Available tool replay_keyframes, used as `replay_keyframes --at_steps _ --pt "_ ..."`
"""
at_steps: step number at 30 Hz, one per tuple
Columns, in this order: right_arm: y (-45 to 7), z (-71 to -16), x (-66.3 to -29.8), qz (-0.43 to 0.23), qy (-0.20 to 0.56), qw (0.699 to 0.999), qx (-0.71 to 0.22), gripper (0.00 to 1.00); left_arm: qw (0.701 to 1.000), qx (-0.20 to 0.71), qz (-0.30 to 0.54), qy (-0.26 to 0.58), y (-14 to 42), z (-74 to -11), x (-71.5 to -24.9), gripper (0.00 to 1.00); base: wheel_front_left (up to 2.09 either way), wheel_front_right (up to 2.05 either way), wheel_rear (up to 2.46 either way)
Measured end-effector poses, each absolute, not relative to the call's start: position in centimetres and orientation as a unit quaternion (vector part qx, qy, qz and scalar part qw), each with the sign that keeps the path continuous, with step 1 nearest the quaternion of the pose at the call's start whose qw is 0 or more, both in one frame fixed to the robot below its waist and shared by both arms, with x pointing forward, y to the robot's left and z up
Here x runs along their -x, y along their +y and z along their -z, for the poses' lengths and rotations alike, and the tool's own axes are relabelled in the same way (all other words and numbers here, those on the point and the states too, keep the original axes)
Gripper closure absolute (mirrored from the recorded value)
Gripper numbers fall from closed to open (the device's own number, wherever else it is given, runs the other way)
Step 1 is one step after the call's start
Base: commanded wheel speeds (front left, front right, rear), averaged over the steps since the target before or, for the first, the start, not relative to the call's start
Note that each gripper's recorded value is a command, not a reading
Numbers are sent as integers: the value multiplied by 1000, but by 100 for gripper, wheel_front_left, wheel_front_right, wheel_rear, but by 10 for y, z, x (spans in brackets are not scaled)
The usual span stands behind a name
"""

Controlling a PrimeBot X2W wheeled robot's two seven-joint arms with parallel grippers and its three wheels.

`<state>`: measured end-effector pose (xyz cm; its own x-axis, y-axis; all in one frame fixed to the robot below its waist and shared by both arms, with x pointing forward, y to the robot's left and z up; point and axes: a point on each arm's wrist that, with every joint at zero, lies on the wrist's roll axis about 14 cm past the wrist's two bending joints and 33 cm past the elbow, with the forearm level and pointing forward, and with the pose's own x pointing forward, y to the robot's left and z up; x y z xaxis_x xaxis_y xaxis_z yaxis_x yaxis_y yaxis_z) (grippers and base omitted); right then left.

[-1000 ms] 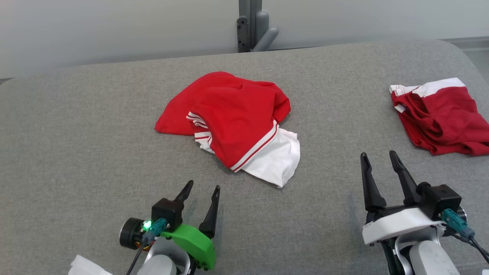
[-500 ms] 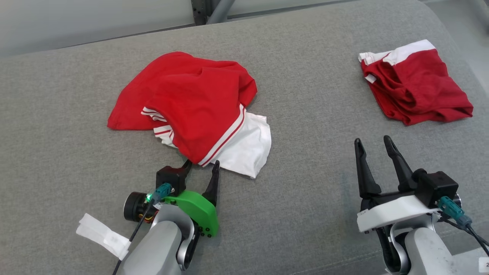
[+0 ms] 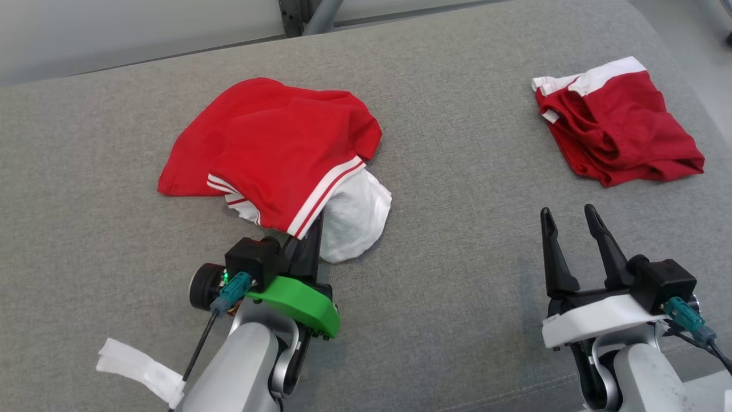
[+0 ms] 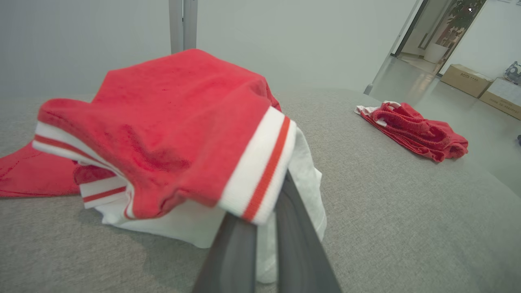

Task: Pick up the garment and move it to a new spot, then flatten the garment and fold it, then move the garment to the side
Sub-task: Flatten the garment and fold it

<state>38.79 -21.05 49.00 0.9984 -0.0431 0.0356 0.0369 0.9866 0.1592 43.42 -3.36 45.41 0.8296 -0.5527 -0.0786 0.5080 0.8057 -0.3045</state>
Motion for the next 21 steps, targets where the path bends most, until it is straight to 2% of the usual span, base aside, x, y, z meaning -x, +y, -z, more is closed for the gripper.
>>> replay_keyframes --at_steps 7,14,18,21 --pt "-195 -493 -392 -3 -24 996 -86 0 962 142 230 -20 13 -512 -433 100 0 0 0" --pt "-175 -502 -396 -33 -35 995 -92 0 971 104 181 -112 64 -565 -421 100 0 0 0" --pt "-168 -506 -395 -43 -41 994 -95 0 978 86 134 -138 99 -580 -416 100 0 0 0" --pt "-165 -508 -396 -48 -44 993 -96 0 986 68 88 -124 131 -572 -413 100 0 0 0"
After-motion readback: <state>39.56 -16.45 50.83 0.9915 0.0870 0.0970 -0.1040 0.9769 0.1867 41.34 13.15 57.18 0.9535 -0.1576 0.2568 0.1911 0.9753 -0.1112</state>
